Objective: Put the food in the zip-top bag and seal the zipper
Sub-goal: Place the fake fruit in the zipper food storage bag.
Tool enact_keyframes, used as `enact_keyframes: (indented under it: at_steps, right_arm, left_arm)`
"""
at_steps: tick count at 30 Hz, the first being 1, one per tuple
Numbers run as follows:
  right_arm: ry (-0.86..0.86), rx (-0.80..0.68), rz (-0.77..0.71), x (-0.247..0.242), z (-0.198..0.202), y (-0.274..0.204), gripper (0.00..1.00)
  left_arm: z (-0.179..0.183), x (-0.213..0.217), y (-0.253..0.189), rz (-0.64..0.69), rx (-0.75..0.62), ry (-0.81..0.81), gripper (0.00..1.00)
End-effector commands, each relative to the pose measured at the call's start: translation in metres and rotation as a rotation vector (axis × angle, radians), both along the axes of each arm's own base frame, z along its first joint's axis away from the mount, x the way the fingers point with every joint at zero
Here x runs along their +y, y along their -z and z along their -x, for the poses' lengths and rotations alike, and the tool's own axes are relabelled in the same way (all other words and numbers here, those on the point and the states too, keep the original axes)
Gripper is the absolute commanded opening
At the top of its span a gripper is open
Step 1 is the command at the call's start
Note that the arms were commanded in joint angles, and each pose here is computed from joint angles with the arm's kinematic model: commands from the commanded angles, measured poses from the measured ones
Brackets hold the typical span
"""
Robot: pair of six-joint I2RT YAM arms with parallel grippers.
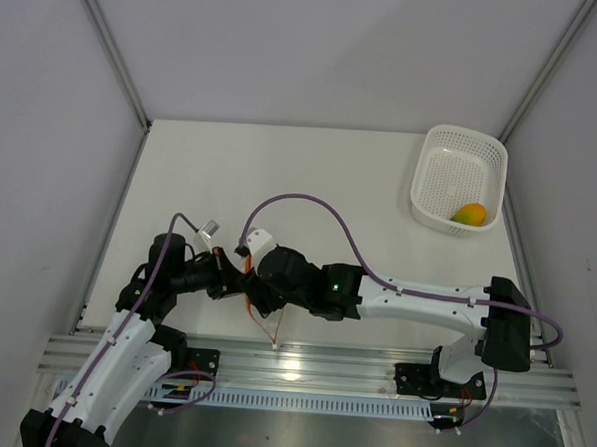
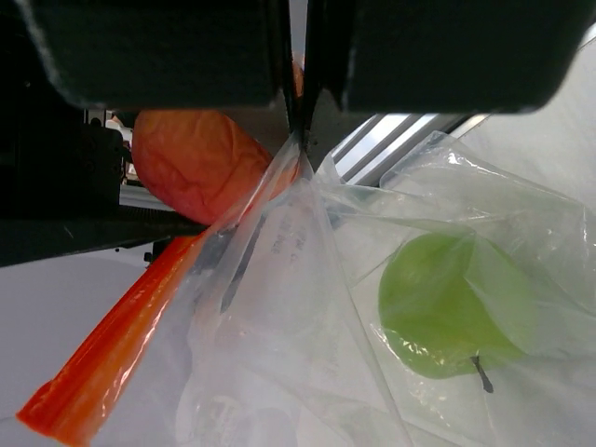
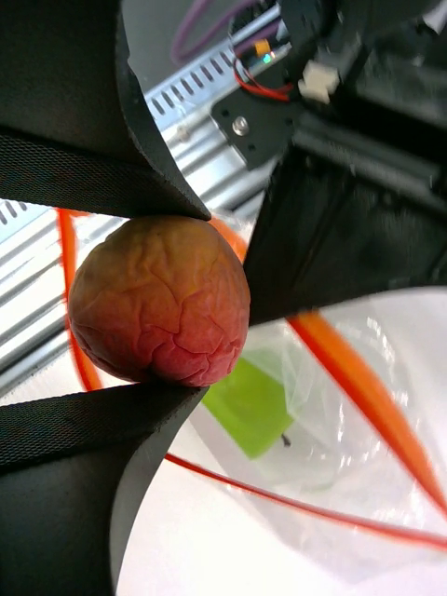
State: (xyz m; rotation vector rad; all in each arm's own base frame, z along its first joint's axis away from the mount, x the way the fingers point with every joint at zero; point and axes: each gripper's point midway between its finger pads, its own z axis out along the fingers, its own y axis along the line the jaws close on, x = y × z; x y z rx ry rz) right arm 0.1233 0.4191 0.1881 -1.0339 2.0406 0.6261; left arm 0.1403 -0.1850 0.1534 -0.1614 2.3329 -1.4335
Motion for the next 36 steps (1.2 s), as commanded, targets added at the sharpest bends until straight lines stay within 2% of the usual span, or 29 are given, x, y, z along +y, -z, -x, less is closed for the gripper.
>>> enact_keyframes:
  at_steps: [1,16,21,27,31,36]
  right_arm:
    - [0.042,-0.024,-0.019,0.006,-0.016,-0.013,0.00]
    - [0.186,-0.047,0.047,0.004,-0.060,-0.006,0.00]
    - [0.219,-0.054,0.062,0.001,-0.067,-0.005,0.08]
    - [0.249,-0.064,0.088,-0.007,-0.072,-0.003,0.22]
    - [0.254,-0.064,0.099,-0.010,-0.073,-0.001,0.46]
    - [0.250,-0.063,0.085,-0.009,-0.071,-0.005,0.66]
  left_arm:
    - [0.000,-0.003,-0.015,0.028,-0.037,0.010,0.01]
    - [0.005,-0.002,-0.022,0.036,-0.043,0.017,0.01]
    - [0.007,-0.002,-0.022,0.037,-0.043,0.016,0.00]
    - [0.008,-0.002,-0.026,0.043,-0.053,0.014,0.01]
    - [0.007,-0.002,-0.025,0.043,-0.053,0.014,0.01]
    - [0.007,-0.002,-0.024,0.043,-0.049,0.016,0.01]
